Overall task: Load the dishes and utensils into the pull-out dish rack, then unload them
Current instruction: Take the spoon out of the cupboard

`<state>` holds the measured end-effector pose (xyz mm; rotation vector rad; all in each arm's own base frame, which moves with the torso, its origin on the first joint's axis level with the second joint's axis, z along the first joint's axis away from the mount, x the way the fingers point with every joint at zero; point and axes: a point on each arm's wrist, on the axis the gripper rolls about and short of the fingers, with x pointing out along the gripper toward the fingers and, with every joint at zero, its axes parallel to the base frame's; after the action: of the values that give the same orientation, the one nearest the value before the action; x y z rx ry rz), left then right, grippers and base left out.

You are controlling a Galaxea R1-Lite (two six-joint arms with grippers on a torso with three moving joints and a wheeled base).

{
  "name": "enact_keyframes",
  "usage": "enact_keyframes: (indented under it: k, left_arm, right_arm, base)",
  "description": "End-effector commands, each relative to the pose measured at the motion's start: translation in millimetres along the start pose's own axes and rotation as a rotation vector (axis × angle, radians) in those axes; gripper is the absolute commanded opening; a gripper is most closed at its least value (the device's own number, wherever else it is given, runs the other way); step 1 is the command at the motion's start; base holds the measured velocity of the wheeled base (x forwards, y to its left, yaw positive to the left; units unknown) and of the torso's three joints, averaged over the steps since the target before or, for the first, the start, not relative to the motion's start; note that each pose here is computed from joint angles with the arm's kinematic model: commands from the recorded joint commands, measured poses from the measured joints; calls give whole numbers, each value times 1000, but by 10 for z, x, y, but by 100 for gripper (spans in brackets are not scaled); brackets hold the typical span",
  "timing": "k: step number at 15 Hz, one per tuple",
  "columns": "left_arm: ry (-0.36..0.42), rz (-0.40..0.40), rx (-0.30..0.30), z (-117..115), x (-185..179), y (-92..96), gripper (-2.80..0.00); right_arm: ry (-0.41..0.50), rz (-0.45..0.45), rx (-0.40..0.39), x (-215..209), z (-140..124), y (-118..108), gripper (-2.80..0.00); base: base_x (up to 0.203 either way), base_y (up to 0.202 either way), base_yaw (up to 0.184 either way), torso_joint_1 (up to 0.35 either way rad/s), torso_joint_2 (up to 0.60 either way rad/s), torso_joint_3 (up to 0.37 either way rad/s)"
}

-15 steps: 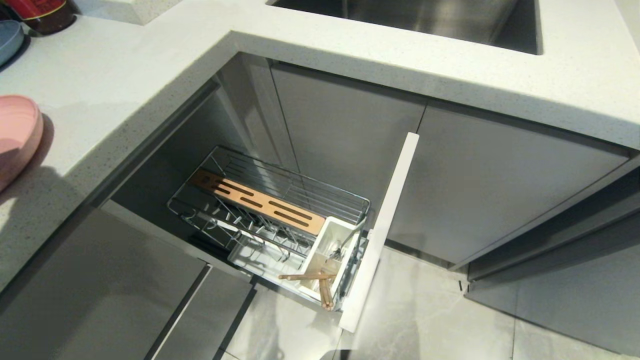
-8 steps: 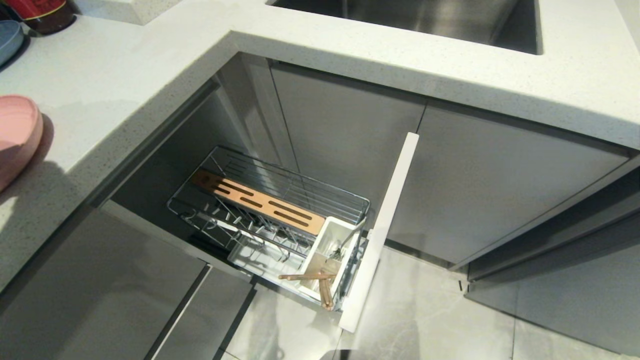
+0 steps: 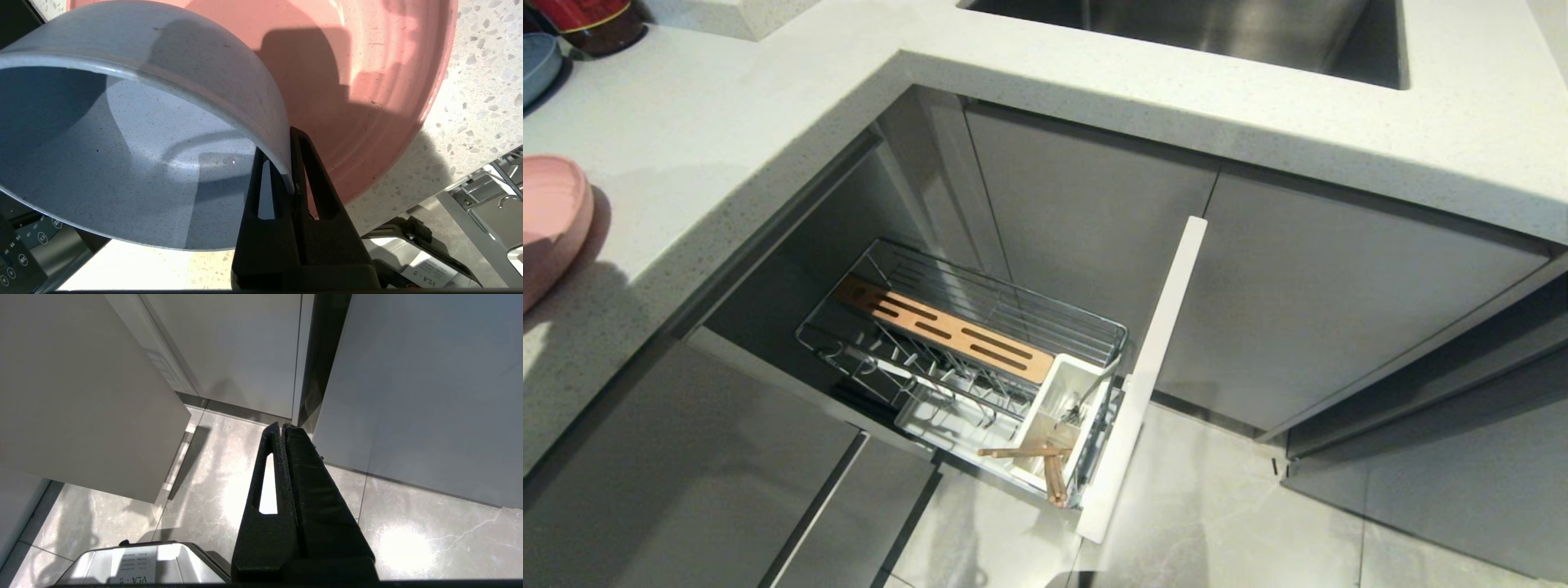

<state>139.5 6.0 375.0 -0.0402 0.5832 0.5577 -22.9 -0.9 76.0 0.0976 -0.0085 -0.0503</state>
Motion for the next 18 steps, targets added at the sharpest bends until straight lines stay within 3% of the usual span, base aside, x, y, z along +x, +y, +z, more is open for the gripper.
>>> enact_keyframes:
  k: [1,3,4,10,14,18]
  left_arm:
    - [7,5,2,-5,9,-3,-280]
    - [9,15,-1,-5,17,8,-280]
    - [8,17,-4,3,24,7,0]
    - [6,23,-8,2,22,22,0]
    - [-27,50,-44,26,-33,84,0]
    - [-153,39,-124,75,-230,194,0]
  right_arm:
    - [-5,0,1,-3,0,0,-280]
    - [-5,0,1,-3,0,0,-280]
    - [-5,0,1,-3,0,0,-280]
    - [-5,0,1,-3,0,0,-280]
    - [-5,0,1,-3,0,0,-280]
    - [-5,0,1,-3,0,0,-280]
  base:
    - [0,0,0,0,0,0]
    - [0,0,0,0,0,0]
    - [0,0,0,0,0,0]
    - [0,0,0,0,0,0]
    - [0,0,0,0,0,0]
    - [0,0,0,0,0,0]
